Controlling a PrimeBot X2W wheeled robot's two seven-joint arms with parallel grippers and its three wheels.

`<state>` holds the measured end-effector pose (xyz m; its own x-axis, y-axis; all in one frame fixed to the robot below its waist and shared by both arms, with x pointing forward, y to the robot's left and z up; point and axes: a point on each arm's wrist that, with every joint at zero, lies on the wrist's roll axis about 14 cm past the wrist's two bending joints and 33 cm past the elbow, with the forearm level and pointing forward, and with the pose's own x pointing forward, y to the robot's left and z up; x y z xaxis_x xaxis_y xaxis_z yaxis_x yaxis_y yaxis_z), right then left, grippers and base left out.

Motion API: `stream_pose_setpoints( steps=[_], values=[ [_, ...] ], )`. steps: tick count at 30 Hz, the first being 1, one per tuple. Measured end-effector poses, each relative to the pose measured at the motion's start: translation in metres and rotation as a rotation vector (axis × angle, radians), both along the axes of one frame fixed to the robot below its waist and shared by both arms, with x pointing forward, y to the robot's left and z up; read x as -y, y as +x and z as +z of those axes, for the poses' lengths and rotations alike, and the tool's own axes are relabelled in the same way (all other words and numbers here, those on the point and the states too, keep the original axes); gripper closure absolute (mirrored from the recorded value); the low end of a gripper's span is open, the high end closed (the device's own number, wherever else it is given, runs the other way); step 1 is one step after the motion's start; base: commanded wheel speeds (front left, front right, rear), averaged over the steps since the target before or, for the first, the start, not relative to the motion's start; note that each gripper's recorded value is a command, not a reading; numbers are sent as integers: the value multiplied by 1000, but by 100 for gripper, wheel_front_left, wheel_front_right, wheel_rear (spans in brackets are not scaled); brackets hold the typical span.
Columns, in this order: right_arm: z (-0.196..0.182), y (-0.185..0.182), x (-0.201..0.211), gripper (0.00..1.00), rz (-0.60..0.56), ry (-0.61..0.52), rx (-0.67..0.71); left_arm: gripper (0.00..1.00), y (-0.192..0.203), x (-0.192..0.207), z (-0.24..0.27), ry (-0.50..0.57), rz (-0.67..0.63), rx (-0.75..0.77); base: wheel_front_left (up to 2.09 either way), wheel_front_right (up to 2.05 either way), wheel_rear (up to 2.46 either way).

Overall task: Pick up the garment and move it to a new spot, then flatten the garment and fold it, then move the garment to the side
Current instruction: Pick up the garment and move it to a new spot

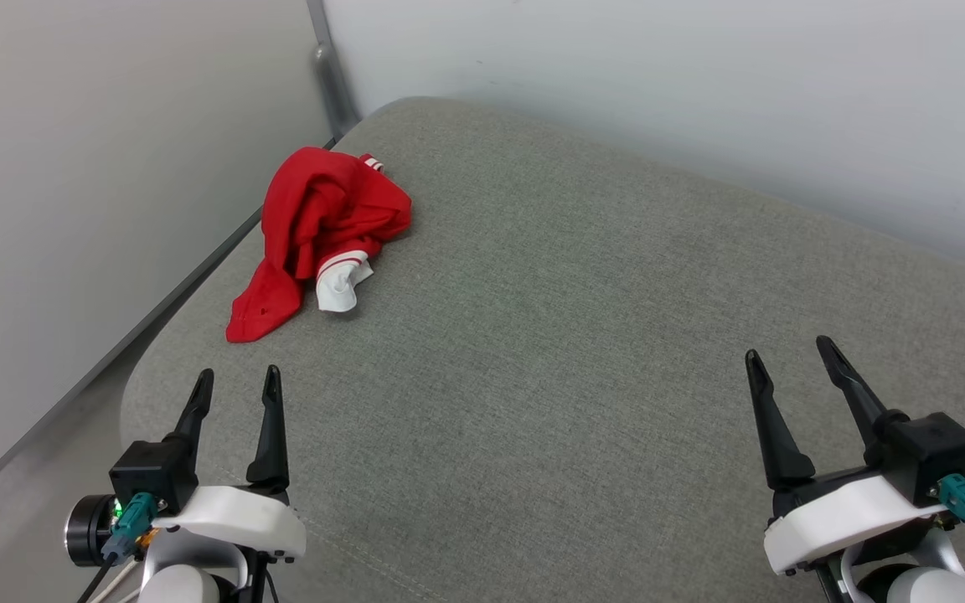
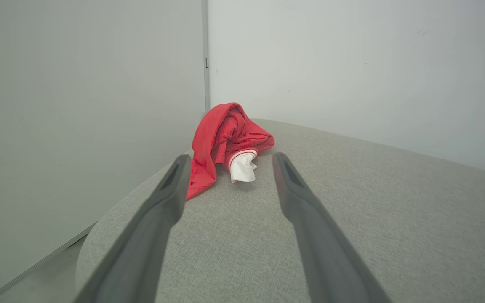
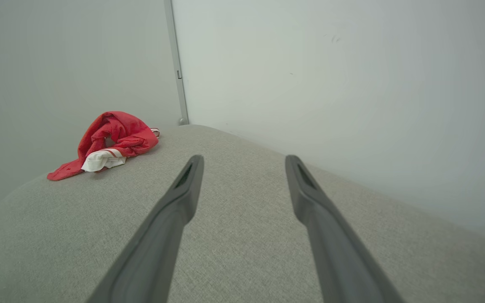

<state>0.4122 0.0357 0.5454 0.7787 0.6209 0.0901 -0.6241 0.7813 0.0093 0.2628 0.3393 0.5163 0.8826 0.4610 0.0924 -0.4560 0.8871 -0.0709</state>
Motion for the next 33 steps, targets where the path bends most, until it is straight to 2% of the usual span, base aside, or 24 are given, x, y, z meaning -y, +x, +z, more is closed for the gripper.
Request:
stream_pose_setpoints(
  steps=[9,14,20,25,29,33],
  values=[
    [-2,4,5,0,-13,5,-10,0,20,-3,6,21,-20,-2,0,0,0],
    [-3,18,9,0,-34,6,-8,0,64,-9,30,72,-72,27,0,0,0],
    [-14,43,24,0,-88,2,-20,0,132,-30,51,108,-107,-20,0,0,0],
    [-37,63,47,0,-158,-1,-56,0,184,-51,49,130,-123,-142,0,0,0],
    [-58,76,67,0,-213,-6,-91,0,216,-65,17,84,-128,-322,0,0,0],
    [-81,87,81,0,-251,-10,-122,0,229,-82,-29,15,-114,-545,0,0,0]
  ],
)
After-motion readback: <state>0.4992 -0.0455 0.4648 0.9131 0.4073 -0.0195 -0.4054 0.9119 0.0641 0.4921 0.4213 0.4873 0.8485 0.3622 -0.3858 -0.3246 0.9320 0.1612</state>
